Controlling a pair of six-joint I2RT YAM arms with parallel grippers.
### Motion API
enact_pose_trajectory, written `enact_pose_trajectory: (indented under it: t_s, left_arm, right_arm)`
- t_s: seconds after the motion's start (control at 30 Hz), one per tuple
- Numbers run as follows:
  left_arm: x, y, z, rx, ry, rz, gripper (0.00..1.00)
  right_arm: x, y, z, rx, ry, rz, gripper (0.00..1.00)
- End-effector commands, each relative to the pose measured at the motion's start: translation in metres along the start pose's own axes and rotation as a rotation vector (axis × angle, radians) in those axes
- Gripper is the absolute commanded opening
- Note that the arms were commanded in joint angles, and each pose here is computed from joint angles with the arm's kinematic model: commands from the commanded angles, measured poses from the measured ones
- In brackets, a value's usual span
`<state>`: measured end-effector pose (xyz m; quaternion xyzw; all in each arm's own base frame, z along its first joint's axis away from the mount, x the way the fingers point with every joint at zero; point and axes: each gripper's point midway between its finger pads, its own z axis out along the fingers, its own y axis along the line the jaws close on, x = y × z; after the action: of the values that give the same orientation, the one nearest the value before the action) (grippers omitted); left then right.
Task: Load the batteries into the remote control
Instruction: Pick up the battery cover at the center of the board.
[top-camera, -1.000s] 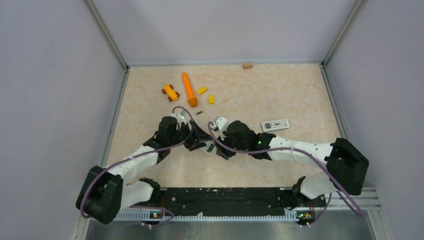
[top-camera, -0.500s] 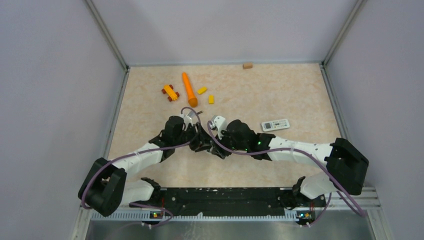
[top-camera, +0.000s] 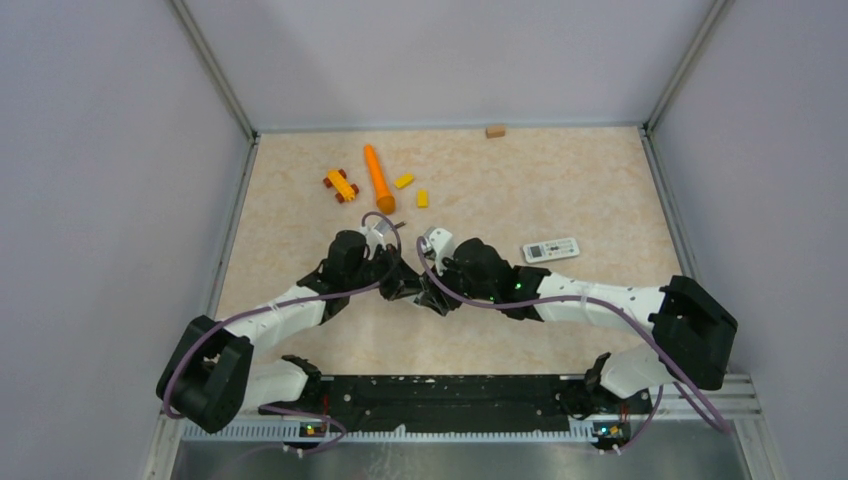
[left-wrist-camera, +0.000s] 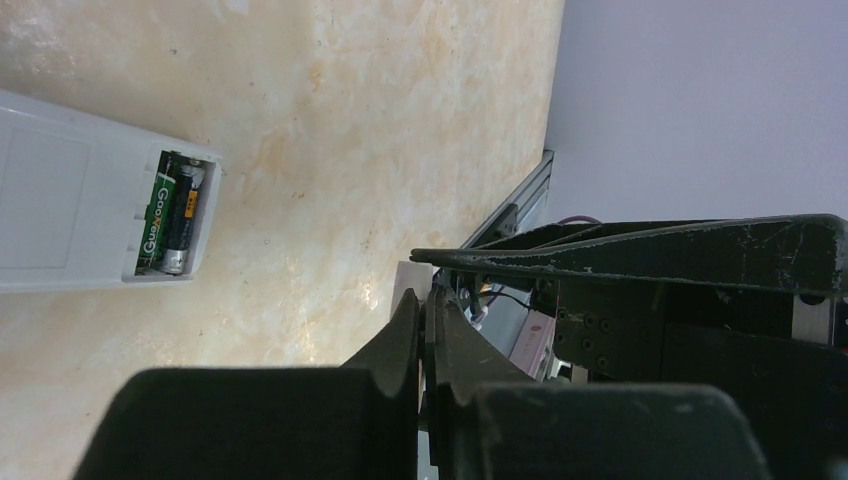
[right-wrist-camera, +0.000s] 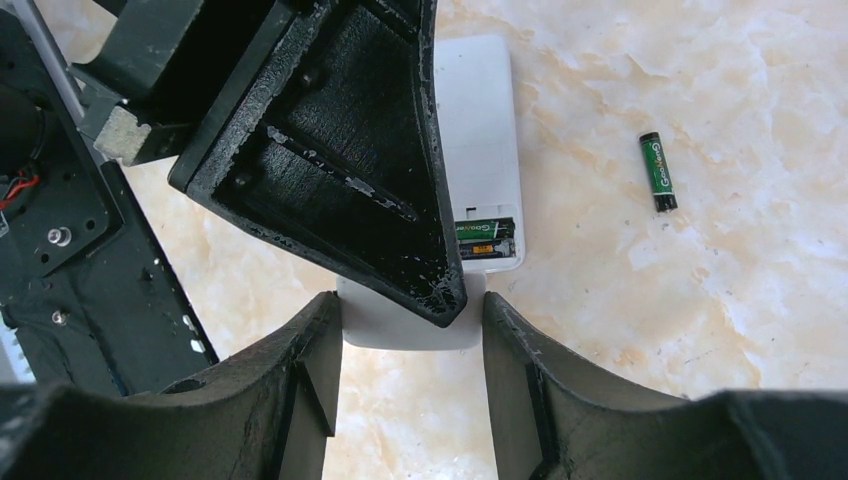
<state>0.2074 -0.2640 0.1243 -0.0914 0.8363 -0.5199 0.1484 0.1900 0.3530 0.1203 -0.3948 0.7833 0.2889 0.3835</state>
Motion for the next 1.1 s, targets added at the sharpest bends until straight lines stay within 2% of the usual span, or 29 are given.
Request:
enact_pose_trajectory:
  t_s: [0.0, 0.13, 0.27, 0.43, 0.6, 0.73, 0.8, 0.97, 1.07]
  left_arm:
    - [-0.005, -0.034, -0.003, 0.116, 0.0, 0.048, 0.0]
    - [-0.01, -0.041, -0.004, 0.135, -0.015, 0.064, 0.0]
    - [-0.018, -0.042, -0.005, 0.132, -0.044, 0.08, 0.0]
    - [-0.031, -0.036, -0.007, 0.116, -0.086, 0.081, 0.0]
    - [-0.039, -0.037, -0.013, 0.126, -0.124, 0.085, 0.0]
    - [-0.044, -0.047, -0.02, 0.153, -0.154, 0.074, 0.0]
    - [-0.046, -0.055, -0.025, 0.172, -0.173, 0.066, 0.0]
    - [-0.051, -0.077, -0.038, 0.251, -0.23, 0.027, 0.0]
    - [-0.052, -0.089, -0.045, 0.294, -0.242, 0.007, 0.0]
  right_arm:
    - [-0.032, 0.004, 0.002, 0.012, -0.089, 0.022, 0.47]
    - [-0.029, -0.003, 0.0, 0.061, -0.073, 0.069, 0.66]
    - [-0.029, -0.006, -0.007, 0.082, -0.086, 0.125, 0.79]
    - [-0.033, -0.015, -0.022, 0.117, -0.122, 0.267, 0.86]
    - [-0.046, -0.019, -0.049, 0.061, -0.254, 0.55, 0.94]
    - [-0.045, -0.023, -0.062, 0.026, -0.34, 0.909, 0.94]
    - [-0.051, -0.021, -0.067, -0.023, -0.397, 1.015, 0.9]
    - [-0.082, -0.017, -0.08, -0.134, -0.528, 1.146, 0.81]
    - [-0.093, -0.014, -0.078, -0.174, -0.541, 1.174, 0.74]
